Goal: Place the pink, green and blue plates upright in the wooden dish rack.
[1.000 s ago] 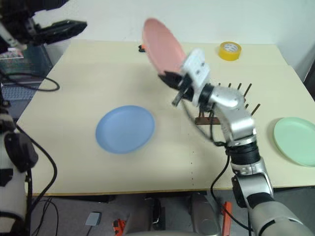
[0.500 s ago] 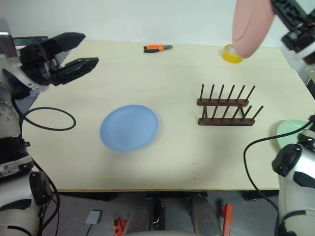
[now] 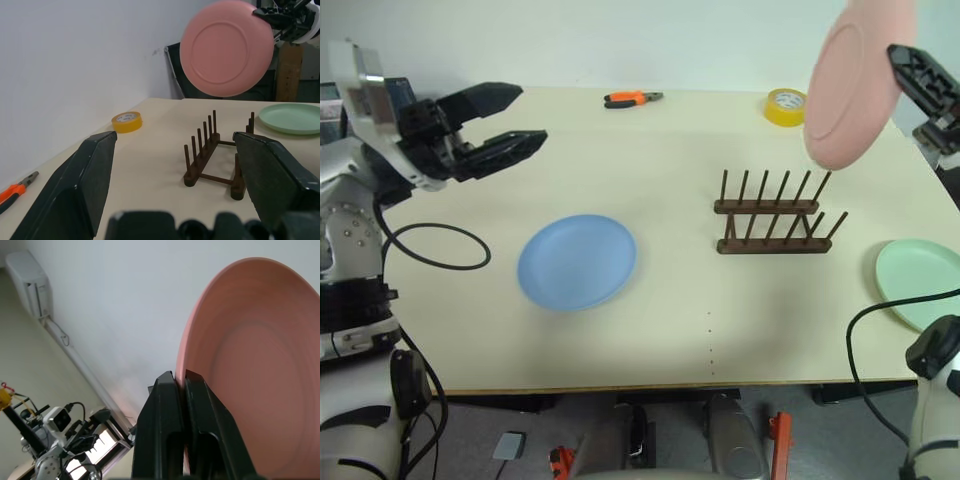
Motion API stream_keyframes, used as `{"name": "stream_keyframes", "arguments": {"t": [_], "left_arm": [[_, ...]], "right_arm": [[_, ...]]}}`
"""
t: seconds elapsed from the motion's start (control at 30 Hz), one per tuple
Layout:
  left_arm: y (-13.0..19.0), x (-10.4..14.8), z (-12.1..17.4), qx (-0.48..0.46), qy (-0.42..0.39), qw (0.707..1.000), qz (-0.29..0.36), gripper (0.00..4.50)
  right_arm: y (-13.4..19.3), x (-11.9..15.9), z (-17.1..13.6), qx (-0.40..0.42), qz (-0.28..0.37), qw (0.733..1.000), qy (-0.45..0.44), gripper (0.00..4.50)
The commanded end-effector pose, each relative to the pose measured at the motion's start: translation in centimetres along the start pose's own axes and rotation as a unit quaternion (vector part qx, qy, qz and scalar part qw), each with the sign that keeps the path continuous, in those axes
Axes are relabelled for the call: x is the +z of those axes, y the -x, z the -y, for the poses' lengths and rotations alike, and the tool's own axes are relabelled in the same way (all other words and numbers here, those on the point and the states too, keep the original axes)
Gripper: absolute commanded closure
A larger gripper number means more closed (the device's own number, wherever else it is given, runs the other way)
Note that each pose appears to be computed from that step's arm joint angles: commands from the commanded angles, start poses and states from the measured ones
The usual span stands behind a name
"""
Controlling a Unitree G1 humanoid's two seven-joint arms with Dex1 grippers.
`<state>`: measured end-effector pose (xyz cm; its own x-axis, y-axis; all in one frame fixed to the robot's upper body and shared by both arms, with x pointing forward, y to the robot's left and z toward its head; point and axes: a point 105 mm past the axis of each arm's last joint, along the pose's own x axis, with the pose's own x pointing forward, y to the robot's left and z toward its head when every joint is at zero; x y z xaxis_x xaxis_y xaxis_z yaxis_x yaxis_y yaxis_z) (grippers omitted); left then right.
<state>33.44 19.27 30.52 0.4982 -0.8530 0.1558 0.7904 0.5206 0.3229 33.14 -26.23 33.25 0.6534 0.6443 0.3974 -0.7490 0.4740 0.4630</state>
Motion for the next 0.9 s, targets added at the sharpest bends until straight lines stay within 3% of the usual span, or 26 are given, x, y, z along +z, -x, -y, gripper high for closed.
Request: {"name": "stream_keyframes", "arguments": {"t": [0.03,0.3,0.9], "left_arm": [[-0.1,1.1,0.3,-0.007,-0.016,1.000,0.014,0.42],[0.1,1.1,0.3,-0.004,-0.018,1.000,0.003,0.42],[0.6,0.7,0.3,0.008,-0.011,1.000,-0.003,0.42]], "right_arm": [[0.6,1.1,-0.7,0.013,0.027,0.999,0.013,4.50],[2.9,0.6,2.0,-0.032,0.031,0.999,0.014,4.50],[4.0,0.3,3.3,-0.040,-0.011,0.999,0.019,4.50]]}}
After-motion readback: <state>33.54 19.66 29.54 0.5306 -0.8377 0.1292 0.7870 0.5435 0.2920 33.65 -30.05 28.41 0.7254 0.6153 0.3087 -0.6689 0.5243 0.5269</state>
